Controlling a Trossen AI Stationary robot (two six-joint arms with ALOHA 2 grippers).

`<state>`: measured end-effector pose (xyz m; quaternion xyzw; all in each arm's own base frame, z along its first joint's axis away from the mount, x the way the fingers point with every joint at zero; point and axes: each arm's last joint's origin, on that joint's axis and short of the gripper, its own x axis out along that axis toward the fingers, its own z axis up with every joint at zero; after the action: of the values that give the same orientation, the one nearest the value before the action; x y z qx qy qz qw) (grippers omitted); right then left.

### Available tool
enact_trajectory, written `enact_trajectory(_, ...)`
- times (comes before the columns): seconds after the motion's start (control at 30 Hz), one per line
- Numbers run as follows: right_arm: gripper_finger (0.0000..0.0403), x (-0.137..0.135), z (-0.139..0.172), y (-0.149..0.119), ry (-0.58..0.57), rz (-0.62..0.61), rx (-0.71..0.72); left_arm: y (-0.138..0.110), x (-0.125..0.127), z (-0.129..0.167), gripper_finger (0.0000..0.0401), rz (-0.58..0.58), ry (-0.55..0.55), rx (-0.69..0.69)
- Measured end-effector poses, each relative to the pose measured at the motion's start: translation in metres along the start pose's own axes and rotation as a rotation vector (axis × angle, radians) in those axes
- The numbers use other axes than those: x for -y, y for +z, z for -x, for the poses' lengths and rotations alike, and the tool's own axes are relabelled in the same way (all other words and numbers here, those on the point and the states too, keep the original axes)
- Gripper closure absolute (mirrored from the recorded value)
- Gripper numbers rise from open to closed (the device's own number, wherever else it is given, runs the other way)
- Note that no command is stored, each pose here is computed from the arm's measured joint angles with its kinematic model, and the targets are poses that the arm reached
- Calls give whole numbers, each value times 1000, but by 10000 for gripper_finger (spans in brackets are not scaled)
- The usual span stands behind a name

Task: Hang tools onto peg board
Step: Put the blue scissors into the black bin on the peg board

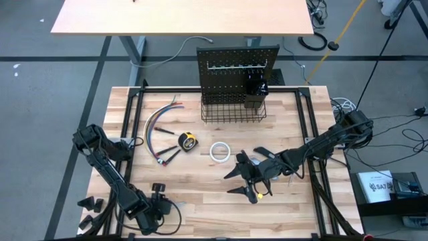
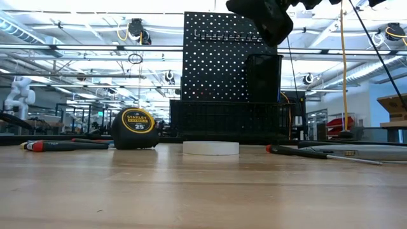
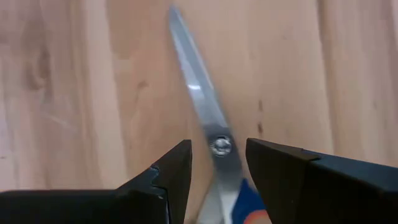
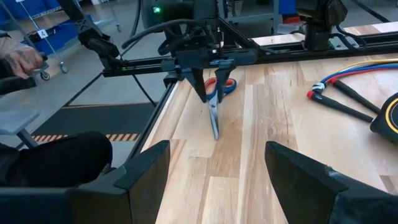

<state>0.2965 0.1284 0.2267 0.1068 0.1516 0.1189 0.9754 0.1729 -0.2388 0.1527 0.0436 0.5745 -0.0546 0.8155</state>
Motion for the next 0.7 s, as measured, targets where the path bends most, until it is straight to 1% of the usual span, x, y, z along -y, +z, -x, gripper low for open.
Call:
enact_trajectory(0.17, 149, 0, 0, -1, -2, 1, -6, -1, 1, -3, 242, 3, -3, -21)
enact_trajectory(0.4, 149, 0, 0, -1, -1, 1, -6, -5, 5, -24, 242, -13, 39, -73)
enact_trajectory(0.47, 149, 0, 0, -1, -1, 1, -6, -6, 5, -26, 249, -14, 33, -93)
enact_trajectory(0.53, 149, 0, 0, 0, -1, 1, -5, -6, 6, -27, 270, -14, 30, -94)
enact_trajectory(0.7, 149, 0, 0, 0, -1, 1, -4, -6, 5, -27, 352, -15, 29, -97)
